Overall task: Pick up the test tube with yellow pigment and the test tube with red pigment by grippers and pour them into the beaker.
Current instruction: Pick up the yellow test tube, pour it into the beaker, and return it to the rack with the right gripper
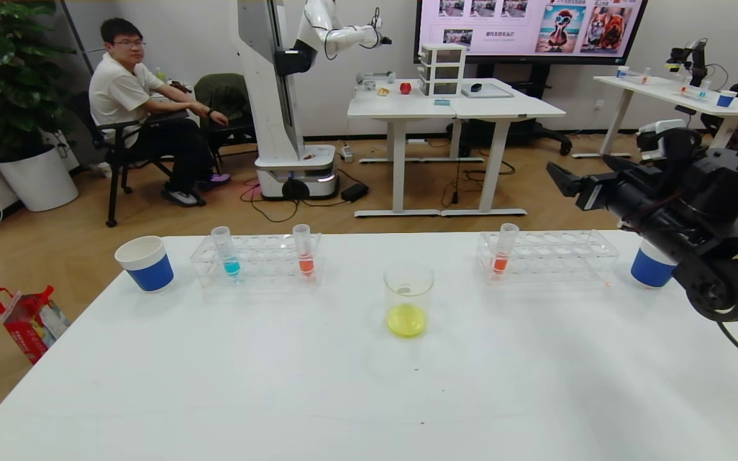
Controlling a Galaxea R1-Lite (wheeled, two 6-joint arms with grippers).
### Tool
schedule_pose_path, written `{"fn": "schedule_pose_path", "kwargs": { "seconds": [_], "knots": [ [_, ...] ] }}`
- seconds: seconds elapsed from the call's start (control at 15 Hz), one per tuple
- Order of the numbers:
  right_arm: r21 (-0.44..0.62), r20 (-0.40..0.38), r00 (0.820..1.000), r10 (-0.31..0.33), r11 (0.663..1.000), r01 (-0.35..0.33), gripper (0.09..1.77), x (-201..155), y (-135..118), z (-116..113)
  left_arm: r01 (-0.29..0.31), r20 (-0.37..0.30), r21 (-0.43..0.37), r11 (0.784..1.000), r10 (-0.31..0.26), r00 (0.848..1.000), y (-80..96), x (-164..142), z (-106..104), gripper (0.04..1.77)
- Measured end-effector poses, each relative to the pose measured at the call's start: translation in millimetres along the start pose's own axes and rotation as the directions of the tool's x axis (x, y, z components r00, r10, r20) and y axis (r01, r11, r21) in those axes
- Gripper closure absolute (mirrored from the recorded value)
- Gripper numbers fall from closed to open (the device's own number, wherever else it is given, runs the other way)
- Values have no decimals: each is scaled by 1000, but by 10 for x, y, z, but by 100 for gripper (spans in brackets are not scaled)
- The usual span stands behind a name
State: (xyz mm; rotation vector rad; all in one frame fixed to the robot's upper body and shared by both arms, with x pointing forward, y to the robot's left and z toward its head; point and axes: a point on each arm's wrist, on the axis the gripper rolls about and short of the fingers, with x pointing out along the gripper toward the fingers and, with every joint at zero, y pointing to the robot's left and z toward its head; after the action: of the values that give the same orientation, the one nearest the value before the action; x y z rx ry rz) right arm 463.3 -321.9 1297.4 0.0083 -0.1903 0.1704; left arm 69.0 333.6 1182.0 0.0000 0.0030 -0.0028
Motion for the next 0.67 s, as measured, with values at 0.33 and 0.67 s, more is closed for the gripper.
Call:
{"fn": "schedule_pose_path", "kwargs": {
  "seconds": [0.33, 0.67],
  "knots": [
    [-22, 135, 990, 33, 999, -31, 12, -706, 247, 708, 0, 0, 0, 1000, 0, 1000, 0, 0, 0, 6],
    [-70, 317, 948, 32, 998, -11, 12, -1831, 339, 1263, 0, 0, 0, 1000, 0, 1000, 0, 0, 0, 6]
  ]
}}
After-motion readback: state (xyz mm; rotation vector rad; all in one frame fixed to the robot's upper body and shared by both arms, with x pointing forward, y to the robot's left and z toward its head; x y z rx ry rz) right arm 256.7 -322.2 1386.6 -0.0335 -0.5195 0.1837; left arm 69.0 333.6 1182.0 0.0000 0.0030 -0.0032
